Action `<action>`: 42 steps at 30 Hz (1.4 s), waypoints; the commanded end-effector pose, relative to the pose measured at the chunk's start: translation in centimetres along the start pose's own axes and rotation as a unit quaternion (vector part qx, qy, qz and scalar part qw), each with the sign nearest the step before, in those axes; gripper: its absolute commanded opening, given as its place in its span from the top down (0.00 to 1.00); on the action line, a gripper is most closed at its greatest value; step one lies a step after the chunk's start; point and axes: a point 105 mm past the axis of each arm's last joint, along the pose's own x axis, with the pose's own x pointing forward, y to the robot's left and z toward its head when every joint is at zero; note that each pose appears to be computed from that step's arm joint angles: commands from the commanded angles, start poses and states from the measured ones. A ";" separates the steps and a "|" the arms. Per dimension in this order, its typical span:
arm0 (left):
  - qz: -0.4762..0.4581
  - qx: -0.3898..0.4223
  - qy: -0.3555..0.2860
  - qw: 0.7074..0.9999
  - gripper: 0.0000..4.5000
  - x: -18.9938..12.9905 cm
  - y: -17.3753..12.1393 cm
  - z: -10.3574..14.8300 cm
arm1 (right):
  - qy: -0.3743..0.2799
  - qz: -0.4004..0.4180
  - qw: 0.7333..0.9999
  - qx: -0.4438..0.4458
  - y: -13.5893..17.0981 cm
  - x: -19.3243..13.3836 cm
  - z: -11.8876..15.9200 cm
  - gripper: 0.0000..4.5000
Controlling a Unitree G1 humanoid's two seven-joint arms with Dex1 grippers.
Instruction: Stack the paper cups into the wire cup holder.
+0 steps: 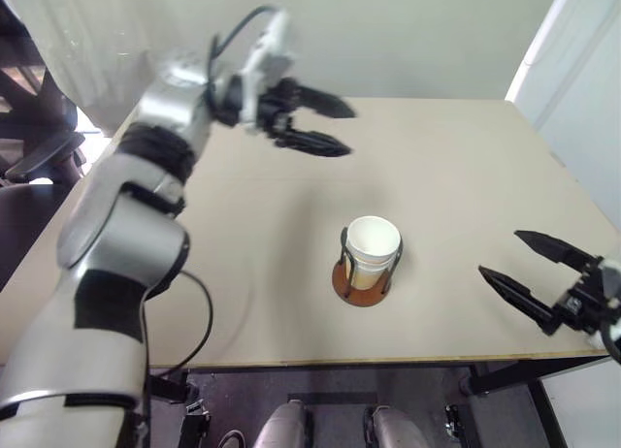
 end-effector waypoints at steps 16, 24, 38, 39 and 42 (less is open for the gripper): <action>0.470 -0.163 -0.021 0.867 0.25 -16.7 -7.0 -11.6 | -0.042 0.032 0.998 0.044 -6.2 6.1 -1.6 0.16; 0.519 -0.162 -0.010 0.839 0.25 -17.2 -10.3 -12.4 | -0.031 0.080 0.995 0.057 -6.7 8.5 -2.3 0.16; 0.574 -0.157 0.009 0.804 0.25 -18.0 -12.0 -12.6 | -0.034 0.123 0.991 0.051 -6.8 11.5 -2.3 0.16; 0.574 -0.157 0.009 0.803 0.25 -17.9 -12.0 -12.6 | -0.032 0.125 0.990 0.052 -6.8 11.6 -2.4 0.16; 0.570 -0.161 0.016 0.805 0.25 -17.5 -12.0 -12.8 | -0.030 0.127 0.990 0.053 -6.8 11.6 -2.5 0.16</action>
